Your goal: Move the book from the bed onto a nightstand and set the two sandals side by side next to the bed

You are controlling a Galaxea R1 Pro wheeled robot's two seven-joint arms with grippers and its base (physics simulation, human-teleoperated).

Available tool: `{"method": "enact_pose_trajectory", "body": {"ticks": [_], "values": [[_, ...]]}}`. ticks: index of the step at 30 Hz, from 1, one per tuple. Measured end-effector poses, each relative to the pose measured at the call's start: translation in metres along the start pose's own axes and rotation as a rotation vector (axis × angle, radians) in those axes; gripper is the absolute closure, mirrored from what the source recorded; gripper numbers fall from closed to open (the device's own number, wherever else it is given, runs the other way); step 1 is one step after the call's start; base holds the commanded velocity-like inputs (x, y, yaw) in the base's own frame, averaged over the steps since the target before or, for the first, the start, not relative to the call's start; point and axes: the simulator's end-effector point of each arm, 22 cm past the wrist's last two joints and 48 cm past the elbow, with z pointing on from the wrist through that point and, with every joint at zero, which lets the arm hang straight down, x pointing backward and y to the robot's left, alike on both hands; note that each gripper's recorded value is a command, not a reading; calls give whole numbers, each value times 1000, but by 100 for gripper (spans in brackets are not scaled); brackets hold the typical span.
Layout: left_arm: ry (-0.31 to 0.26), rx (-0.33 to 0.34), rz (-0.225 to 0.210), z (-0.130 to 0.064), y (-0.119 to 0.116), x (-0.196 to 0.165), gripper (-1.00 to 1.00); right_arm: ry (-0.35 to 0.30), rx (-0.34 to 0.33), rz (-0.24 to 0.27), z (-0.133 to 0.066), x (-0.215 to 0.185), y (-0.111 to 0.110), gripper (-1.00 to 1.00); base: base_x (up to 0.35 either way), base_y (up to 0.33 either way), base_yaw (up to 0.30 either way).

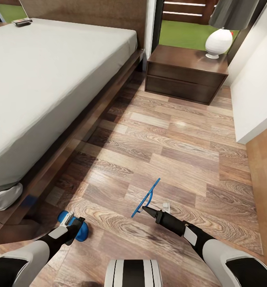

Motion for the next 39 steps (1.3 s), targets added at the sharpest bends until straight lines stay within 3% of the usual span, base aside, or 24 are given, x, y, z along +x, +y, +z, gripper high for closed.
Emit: {"method": "enact_pose_trajectory", "body": {"ticks": [5,25,29,39], "values": [[0,0,0,0,0,0,-100,0,0,1,0,1,0,100,0,0,0],[-18,78,3,-30,-36,-16,-100,-17,-23,-65,3,-24,34,100,0,0,0],[2,120,6,-37,-48,-15,-100,-20,-26,-80,3,-29,41,100,0,0,0],[145,301,29,-66,-88,-1,-100,-31,-1,-110,4,-42,51,100,0,0,0]]}}
